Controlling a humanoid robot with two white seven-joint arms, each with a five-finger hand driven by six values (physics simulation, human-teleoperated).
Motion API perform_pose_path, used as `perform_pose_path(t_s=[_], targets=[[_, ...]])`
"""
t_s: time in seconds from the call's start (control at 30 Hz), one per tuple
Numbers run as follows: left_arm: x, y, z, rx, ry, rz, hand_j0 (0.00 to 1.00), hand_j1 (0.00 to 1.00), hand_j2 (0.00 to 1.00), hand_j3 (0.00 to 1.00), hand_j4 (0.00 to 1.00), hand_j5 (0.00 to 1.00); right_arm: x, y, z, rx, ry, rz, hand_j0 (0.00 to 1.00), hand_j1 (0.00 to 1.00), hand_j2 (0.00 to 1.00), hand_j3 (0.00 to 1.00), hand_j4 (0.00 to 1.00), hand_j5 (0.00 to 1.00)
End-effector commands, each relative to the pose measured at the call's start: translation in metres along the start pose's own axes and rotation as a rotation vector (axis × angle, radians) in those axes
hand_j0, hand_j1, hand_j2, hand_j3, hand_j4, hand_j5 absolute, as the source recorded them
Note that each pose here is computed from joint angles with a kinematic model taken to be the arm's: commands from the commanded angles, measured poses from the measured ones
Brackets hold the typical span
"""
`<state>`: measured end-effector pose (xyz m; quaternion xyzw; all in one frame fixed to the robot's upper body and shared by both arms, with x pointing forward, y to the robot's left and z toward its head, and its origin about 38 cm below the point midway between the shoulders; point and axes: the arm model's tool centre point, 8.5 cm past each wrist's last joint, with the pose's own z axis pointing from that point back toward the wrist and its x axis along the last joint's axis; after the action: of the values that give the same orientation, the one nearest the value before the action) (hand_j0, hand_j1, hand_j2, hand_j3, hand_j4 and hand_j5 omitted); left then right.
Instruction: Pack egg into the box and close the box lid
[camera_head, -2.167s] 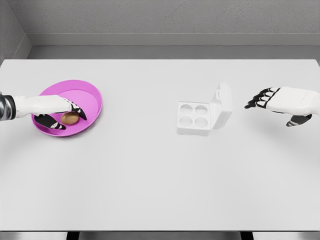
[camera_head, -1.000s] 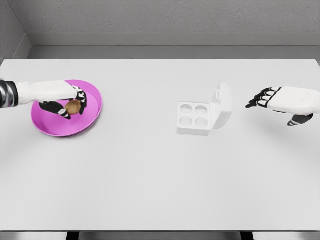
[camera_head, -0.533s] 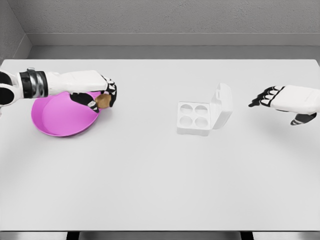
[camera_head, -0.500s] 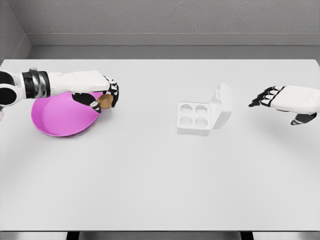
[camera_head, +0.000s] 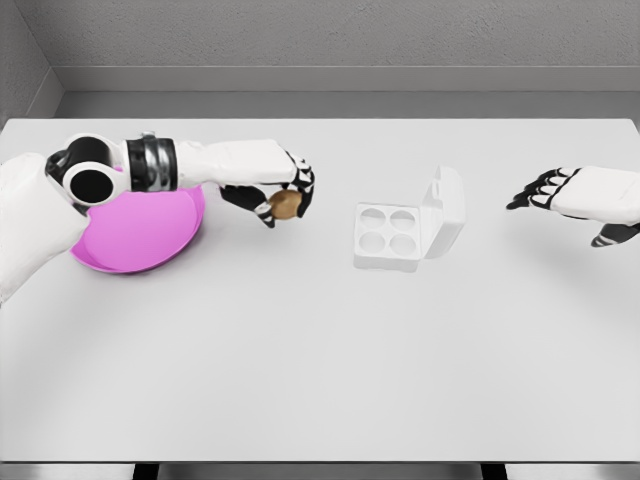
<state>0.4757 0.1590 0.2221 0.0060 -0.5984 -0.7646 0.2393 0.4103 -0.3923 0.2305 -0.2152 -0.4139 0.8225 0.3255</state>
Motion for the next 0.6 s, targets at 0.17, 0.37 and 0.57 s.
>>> perform_pose_path(t_s=[0.17, 0.37, 0.57], targets=[[0.029, 0.005, -0.051, 0.019, -0.113, 0.007, 0.33, 0.33, 0.33, 0.33, 0.33, 0.33, -0.001, -0.001, 0.002, -0.002, 0.004, 0.000, 1.00, 1.00, 1.00, 1.00, 1.00, 1.00], [0.044, 0.012, -0.071, -0.007, -0.159, -0.019, 0.33, 0.33, 0.33, 0.33, 0.33, 0.33, 0.000, -0.001, 0.001, 0.000, 0.001, 0.001, 1.00, 1.00, 1.00, 1.00, 1.00, 1.00], [0.050, 0.020, -0.087, -0.026, -0.176, -0.035, 0.33, 0.33, 0.33, 0.33, 0.33, 0.33, 0.002, -0.002, 0.000, 0.001, -0.003, 0.007, 1.00, 1.00, 1.00, 1.00, 1.00, 1.00]])
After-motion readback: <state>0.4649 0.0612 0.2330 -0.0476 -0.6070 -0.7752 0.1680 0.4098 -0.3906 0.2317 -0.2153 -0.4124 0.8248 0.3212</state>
